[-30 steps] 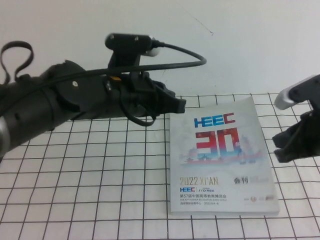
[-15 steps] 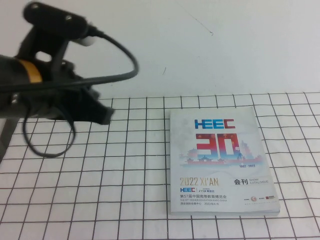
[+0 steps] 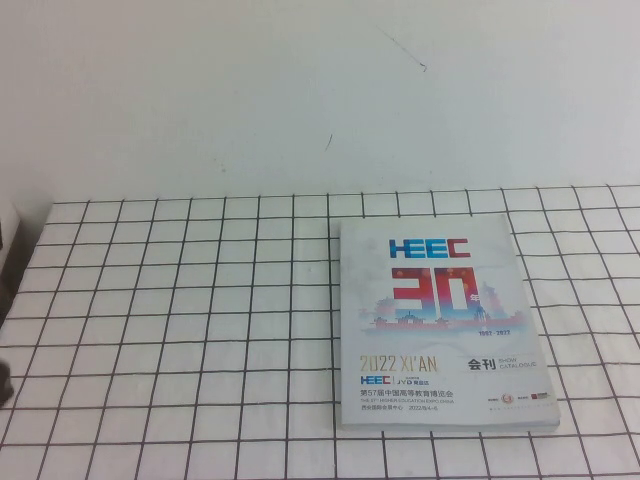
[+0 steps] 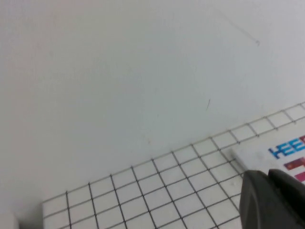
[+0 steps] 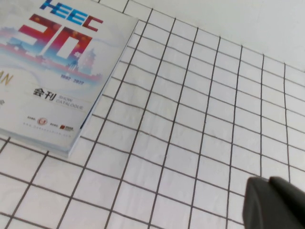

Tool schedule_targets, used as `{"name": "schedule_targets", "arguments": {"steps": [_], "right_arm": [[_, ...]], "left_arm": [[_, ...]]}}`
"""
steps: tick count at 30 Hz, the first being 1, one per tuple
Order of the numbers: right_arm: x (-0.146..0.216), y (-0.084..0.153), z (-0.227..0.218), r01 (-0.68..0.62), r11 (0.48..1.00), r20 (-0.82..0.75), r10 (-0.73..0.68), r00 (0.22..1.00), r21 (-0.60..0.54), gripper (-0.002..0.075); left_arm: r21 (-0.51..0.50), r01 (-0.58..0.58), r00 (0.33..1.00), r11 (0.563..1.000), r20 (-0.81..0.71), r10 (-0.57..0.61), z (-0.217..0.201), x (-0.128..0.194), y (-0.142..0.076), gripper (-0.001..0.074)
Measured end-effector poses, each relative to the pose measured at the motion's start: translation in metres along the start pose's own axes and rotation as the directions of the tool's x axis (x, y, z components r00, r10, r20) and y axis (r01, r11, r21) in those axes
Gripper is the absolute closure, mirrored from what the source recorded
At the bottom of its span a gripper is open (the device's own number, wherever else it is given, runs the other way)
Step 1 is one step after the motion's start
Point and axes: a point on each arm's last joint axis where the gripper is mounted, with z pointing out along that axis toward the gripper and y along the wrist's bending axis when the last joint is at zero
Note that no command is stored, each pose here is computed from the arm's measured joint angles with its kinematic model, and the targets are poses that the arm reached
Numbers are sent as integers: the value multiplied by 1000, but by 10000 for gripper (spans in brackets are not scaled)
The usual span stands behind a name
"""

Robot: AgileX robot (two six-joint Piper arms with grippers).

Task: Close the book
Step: 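Close the open booklet and leave it lying on the table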

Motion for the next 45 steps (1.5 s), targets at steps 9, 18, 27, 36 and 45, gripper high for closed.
{"name": "schedule_targets", "arguments": {"steps": [9,18,27,36,45], "right_arm": [[50,17,-2,-45,999,73,47,996,-26,729],[53,19,-6,-68,997,93,72,993,-44,729],[53,19,-6,-69,997,91,73,993,-45,729],[53,19,-6,-69,997,89,73,993,-45,729],[53,19,-6,-69,997,90,73,993,-45,729]], "left_arm": [[81,-12,961,997,278,-11,-30,70,-8,738],[110,-20,945,994,327,-17,-30,100,-13,738],[113,-22,968,993,251,-7,-20,124,-15,738],[100,-2,988,995,156,-13,-14,152,-15,738],[-68,33,985,997,169,-21,-21,162,-5,738]]}}
